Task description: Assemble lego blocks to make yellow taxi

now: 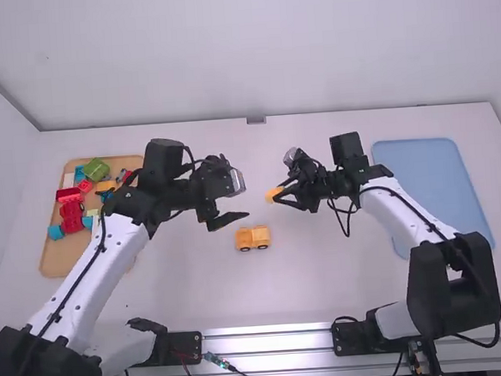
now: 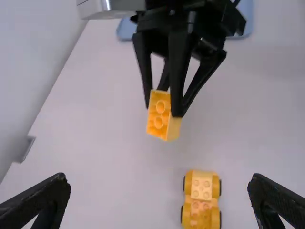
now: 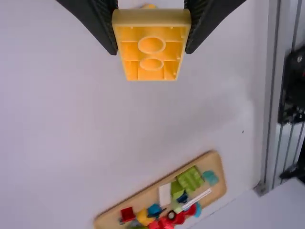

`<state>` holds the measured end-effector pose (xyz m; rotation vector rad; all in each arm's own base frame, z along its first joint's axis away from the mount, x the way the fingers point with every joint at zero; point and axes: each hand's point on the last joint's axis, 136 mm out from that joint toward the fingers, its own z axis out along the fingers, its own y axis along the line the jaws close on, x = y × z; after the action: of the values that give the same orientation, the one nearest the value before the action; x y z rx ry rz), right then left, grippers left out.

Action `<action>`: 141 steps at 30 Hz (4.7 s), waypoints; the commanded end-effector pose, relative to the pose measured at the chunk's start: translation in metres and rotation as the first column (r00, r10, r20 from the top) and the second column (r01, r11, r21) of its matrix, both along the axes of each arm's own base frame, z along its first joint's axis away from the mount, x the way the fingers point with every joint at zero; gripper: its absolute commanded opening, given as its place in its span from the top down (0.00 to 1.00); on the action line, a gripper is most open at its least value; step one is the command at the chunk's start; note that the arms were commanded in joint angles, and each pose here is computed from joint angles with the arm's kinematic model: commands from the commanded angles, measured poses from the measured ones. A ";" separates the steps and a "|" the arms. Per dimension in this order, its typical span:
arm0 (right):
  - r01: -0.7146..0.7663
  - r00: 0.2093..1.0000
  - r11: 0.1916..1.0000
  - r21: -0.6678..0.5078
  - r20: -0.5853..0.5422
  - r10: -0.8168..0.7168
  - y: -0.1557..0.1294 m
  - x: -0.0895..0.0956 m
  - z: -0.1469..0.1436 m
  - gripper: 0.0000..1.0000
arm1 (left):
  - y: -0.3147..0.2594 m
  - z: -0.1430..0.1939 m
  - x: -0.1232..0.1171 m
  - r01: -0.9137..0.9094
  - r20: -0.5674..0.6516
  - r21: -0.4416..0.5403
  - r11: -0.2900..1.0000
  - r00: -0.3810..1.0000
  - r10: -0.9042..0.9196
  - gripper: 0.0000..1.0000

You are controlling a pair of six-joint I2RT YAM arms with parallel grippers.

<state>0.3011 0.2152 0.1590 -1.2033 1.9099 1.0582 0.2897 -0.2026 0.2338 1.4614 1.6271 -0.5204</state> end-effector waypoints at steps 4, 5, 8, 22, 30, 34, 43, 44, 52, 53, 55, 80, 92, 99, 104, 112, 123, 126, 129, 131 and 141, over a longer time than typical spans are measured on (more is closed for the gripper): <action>-0.169 0.959 0.986 -0.009 0.228 0.167 0.014 -0.007 0.030 0.84 | -0.017 -0.006 -0.004 0.105 -0.073 -0.086 0.991 0.991 -0.111 0.01; -0.189 0.951 0.982 -0.020 0.245 0.189 0.016 -0.010 0.031 0.84 | -0.019 -0.008 -0.004 0.117 -0.089 -0.105 0.988 0.988 -0.126 0.01; -0.232 0.926 0.971 -0.062 0.293 0.240 0.016 -0.014 0.031 0.85 | -0.023 -0.014 -0.001 0.126 -0.109 -0.121 0.985 0.984 -0.140 0.01; -0.301 0.878 0.951 -0.066 0.371 0.303 0.021 -0.020 0.042 0.89 | -0.026 -0.021 -0.006 0.144 -0.154 -0.134 0.980 0.974 -0.164 0.02; -0.303 0.888 0.952 0.051 0.378 0.262 0.012 -0.018 0.060 0.93 | -0.024 -0.008 -0.003 0.172 -0.110 -0.198 0.965 0.974 -0.196 0.01; -0.289 0.893 0.954 0.083 0.382 0.238 0.004 -0.014 0.065 0.93 | -0.018 -0.002 0.005 0.161 -0.084 -0.219 0.962 0.979 -0.183 0.01; -0.294 0.894 0.951 0.101 0.382 0.235 0.007 -0.014 0.068 0.91 | -0.015 0.008 0.035 -0.038 -0.178 -0.252 0.967 0.984 -0.008 0.01; -0.288 0.897 0.953 0.092 0.374 0.235 0.008 -0.013 0.067 0.91 | -0.012 0.005 0.040 -0.077 -0.190 -0.232 0.970 0.981 0.033 0.01; -0.222 0.926 0.975 -0.021 0.309 0.218 0.025 -0.007 0.049 0.92 | -0.015 -0.023 0.022 -0.016 -0.168 -0.096 0.995 0.986 0.000 0.01; -0.220 0.926 0.975 -0.027 0.308 0.217 0.027 -0.007 0.048 0.92 | -0.015 -0.024 0.021 -0.012 -0.169 -0.091 0.996 0.986 -0.004 0.01; -0.227 0.924 0.973 -0.032 0.309 0.226 0.030 -0.009 0.047 0.92 | -0.015 -0.027 0.019 -0.005 -0.167 -0.074 0.997 0.986 -0.007 0.00; -0.165 0.968 0.986 0.016 0.193 0.159 0.032 -0.007 0.051 0.99 | -0.011 -0.050 0.015 0.112 -0.010 0.019 0.993 0.994 -0.112 0.08; -0.145 0.976 0.989 0.013 0.164 0.141 0.027 -0.006 0.045 0.96 | -0.021 -0.038 0.013 0.103 -0.008 -0.005 0.995 0.995 -0.103 0.03; -0.305 0.903 0.951 -0.051 0.300 0.306 0.038 -0.030 0.037 0.98 | -0.025 -0.043 0.002 0.110 -0.071 -0.009 0.994 0.991 -0.111 0.02; -0.326 0.880 0.942 -0.078 0.338 0.332 0.039 -0.032 0.035 0.99 | -0.022 -0.041 0.001 0.052 -0.164 -0.017 0.998 0.985 -0.054 0.11; -0.326 0.878 0.942 -0.082 0.343 0.334 0.039 -0.031 0.035 1.00 | -0.026 -0.039 -0.012 0.133 -0.150 -0.037 0.990 0.979 -0.137 0.22; -0.327 0.880 0.942 -0.082 0.338 0.335 0.039 -0.032 0.034 1.00 | -0.027 -0.036 -0.007 0.131 -0.119 -0.039 0.991 0.984 -0.135 0.42; -0.328 0.881 0.941 -0.081 0.334 0.335 0.039 -0.033 0.034 1.00 | -0.027 -0.036 -0.006 0.132 -0.116 -0.040 0.990 0.984 -0.136 0.46; -0.329 0.881 0.941 -0.079 0.334 0.336 0.039 -0.033 0.034 1.00 | -0.027 -0.036 -0.007 0.134 -0.113 -0.039 0.990 0.984 -0.138 0.51; -0.329 0.880 0.941 -0.079 0.335 0.336 0.039 -0.033 0.034 1.00 | -0.028 -0.035 -0.006 0.134 -0.109 -0.041 0.990 0.984 -0.138 0.55; -0.324 0.881 0.943 -0.076 0.338 0.330 0.040 -0.031 0.035 1.00 | -0.026 -0.035 -0.005 0.128 -0.110 -0.041 0.991 0.985 -0.132 0.64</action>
<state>0.2690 0.2531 0.1835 -1.6524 1.5046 0.9252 0.2858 -0.2243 0.1841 1.5416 1.6617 -0.7011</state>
